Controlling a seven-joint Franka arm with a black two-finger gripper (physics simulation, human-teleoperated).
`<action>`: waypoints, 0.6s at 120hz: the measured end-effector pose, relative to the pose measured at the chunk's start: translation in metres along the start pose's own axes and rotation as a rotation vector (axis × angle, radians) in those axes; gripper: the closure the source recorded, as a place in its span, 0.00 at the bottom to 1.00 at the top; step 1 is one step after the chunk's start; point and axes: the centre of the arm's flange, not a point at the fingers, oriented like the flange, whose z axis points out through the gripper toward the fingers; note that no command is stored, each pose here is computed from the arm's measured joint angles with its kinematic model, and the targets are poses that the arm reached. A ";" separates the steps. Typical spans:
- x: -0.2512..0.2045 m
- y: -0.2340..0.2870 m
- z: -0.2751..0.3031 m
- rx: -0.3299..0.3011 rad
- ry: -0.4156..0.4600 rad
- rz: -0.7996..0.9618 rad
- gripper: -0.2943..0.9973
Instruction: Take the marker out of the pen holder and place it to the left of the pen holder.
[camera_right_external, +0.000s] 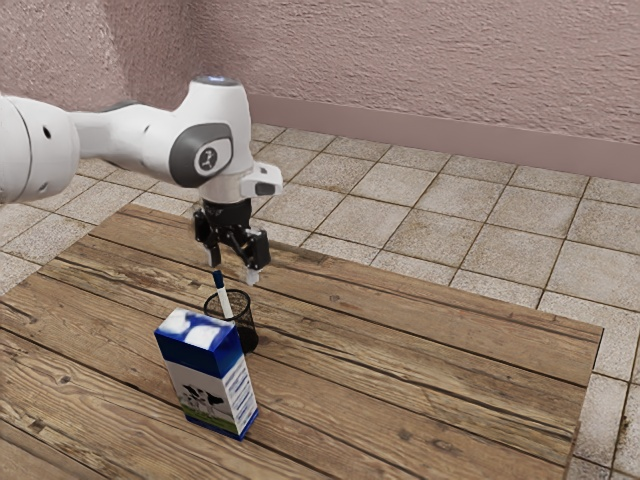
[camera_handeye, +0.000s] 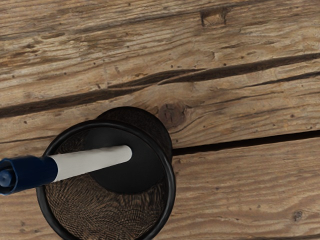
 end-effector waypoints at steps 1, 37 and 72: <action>0.001 0.000 0.001 0.000 0.001 0.000 0.24; 0.011 -0.029 0.023 0.001 0.039 -0.046 0.24; 0.017 -0.052 0.051 -0.011 0.034 -0.084 0.25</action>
